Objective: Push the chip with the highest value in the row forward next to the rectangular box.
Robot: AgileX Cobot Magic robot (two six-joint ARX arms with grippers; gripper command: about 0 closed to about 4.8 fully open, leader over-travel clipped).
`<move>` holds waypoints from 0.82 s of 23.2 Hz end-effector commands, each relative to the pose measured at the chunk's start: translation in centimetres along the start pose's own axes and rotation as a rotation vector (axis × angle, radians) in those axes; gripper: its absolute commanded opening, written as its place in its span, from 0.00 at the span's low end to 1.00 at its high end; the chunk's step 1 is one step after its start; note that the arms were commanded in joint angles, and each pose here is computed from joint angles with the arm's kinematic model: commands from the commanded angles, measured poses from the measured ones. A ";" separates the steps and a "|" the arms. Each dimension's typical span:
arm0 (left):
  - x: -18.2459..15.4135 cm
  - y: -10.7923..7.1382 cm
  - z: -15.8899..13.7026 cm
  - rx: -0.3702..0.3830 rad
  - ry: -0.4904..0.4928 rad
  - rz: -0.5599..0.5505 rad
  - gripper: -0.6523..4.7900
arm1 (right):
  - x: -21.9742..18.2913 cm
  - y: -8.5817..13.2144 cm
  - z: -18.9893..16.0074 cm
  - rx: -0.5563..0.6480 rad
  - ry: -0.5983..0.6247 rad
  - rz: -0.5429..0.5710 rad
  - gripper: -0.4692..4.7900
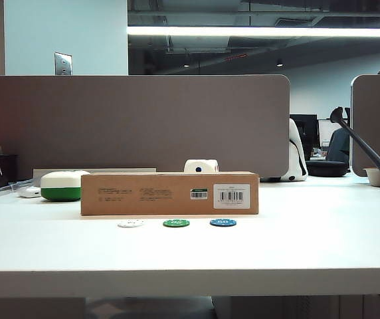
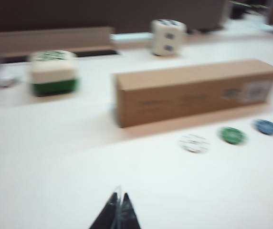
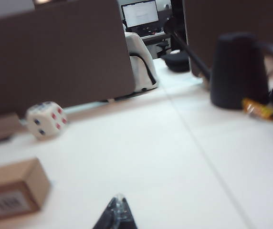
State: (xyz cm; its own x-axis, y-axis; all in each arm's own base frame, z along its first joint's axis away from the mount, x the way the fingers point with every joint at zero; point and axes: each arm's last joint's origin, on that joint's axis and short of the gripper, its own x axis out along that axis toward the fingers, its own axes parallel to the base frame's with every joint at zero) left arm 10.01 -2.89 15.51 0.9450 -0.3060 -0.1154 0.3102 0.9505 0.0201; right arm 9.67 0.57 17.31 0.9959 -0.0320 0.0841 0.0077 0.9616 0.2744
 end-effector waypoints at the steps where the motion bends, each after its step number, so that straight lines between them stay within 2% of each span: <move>1: 0.1 -1.3 0.1 0.015 0.010 -0.126 0.11 | 0.0 0.2 -0.2 0.354 0.041 0.089 0.08; 5: 0.6 -2.4 -0.9 0.034 0.132 -0.219 0.11 | 0.0 0.5 -0.2 0.399 0.084 0.165 0.08; 7: 0.6 -2.7 -1.1 0.041 0.151 -0.252 0.11 | 0.0 0.5 -0.3 0.513 0.104 0.179 0.08; 9: 0.5 -2.8 -1.0 0.042 0.143 -0.260 0.11 | -0.1 0.8 -0.4 0.642 0.178 0.256 0.09; 13: 0.2 -2.7 -0.5 0.037 0.082 -0.258 0.11 | -0.4 1.4 -0.6 0.671 0.303 0.408 0.08; 15: -0.2 -2.7 -0.1 0.032 0.020 -0.257 0.11 | -0.5 1.5 -1.3 0.675 0.381 0.401 0.08; 16: -0.4 -2.6 0.2 0.029 -0.017 -0.255 0.11 | -0.6 1.5 -2.1 0.675 0.470 0.369 0.08; 19: -0.5 -2.6 0.4 0.027 -0.036 -0.255 0.11 | -0.9 1.8 -2.6 0.644 0.544 0.368 0.08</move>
State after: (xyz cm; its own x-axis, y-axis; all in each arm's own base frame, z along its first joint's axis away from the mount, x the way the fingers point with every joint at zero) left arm 8.75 -5.22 15.70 0.8370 -0.5389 -0.0945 0.5429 0.8395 0.0207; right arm 9.06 2.97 15.06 0.8340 0.5324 -0.1453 -0.1917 0.5264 0.8284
